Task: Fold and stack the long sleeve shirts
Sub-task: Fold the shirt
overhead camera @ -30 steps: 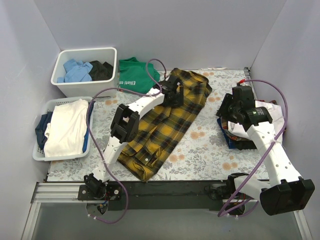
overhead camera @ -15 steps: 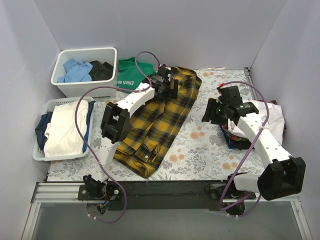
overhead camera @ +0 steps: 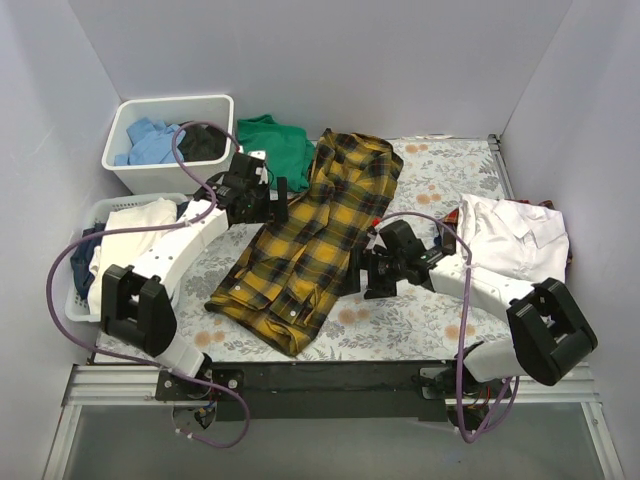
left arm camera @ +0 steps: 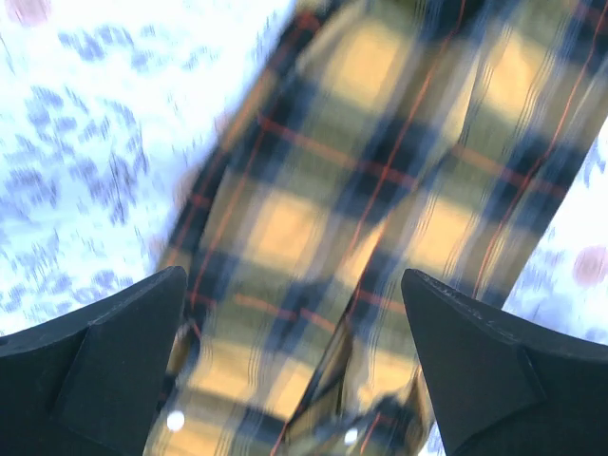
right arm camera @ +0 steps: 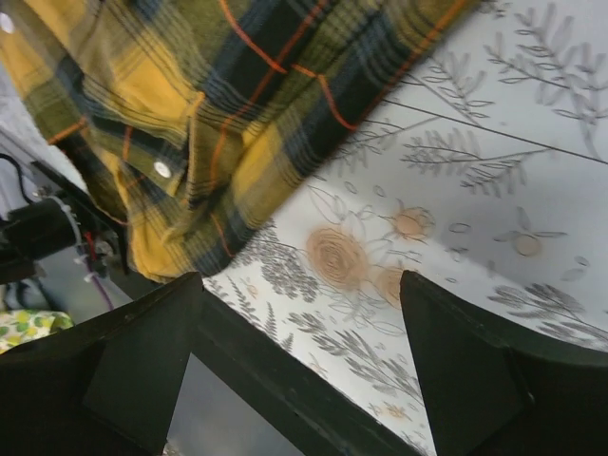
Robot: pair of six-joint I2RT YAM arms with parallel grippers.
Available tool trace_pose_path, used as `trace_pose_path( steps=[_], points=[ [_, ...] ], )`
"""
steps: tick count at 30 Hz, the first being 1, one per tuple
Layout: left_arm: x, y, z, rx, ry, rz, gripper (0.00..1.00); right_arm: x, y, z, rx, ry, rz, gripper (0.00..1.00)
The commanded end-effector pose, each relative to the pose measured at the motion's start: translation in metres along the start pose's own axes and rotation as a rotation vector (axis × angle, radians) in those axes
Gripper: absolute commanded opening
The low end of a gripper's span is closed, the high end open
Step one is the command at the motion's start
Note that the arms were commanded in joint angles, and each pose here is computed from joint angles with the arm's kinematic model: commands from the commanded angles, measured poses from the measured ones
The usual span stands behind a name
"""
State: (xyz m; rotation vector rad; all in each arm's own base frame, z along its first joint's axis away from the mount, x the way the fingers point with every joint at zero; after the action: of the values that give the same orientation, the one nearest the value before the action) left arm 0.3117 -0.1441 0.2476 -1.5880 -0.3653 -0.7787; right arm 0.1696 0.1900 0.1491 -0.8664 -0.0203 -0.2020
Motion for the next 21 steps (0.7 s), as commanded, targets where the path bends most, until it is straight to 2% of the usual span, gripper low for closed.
trace_pose_path(
  steps=[1,6,11,18,19,21],
  points=[
    [-0.015,-0.028,-0.002,-0.062,0.016,-0.035,0.98,-0.005,0.018,0.025,0.177,0.035,-0.014,0.94],
    [-0.02,-0.045,0.0,-0.093,0.027,-0.073,0.98,-0.014,0.052,0.035,0.191,0.067,0.003,0.93],
    [-0.019,-0.054,0.001,-0.092,0.035,-0.078,0.98,-0.025,0.094,0.041,0.074,0.141,0.013,0.86],
    [-0.021,-0.061,0.004,-0.086,0.034,-0.09,0.98,-0.039,0.13,0.044,-0.087,0.172,0.053,0.82],
    [-0.022,-0.062,0.004,-0.087,0.031,-0.093,0.98,-0.042,0.132,0.041,-0.106,0.178,0.055,0.8],
    [-0.022,-0.064,0.003,-0.089,0.024,-0.101,0.98,-0.046,0.131,0.031,-0.168,0.205,0.057,0.7]
  ],
)
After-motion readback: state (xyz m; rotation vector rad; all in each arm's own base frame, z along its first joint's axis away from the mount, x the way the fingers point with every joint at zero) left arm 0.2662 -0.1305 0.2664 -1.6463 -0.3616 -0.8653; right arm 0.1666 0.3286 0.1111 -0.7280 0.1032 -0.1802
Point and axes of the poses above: each gripper's point midway between its finger pads, its own y axis out along the fingers, its own z axis along the line the jaws close on, x = y × z, the point moved 10 cm from there along -y, back along the fingers, and after that the axes turned 15 degrees about y, right-handed, at the moved point
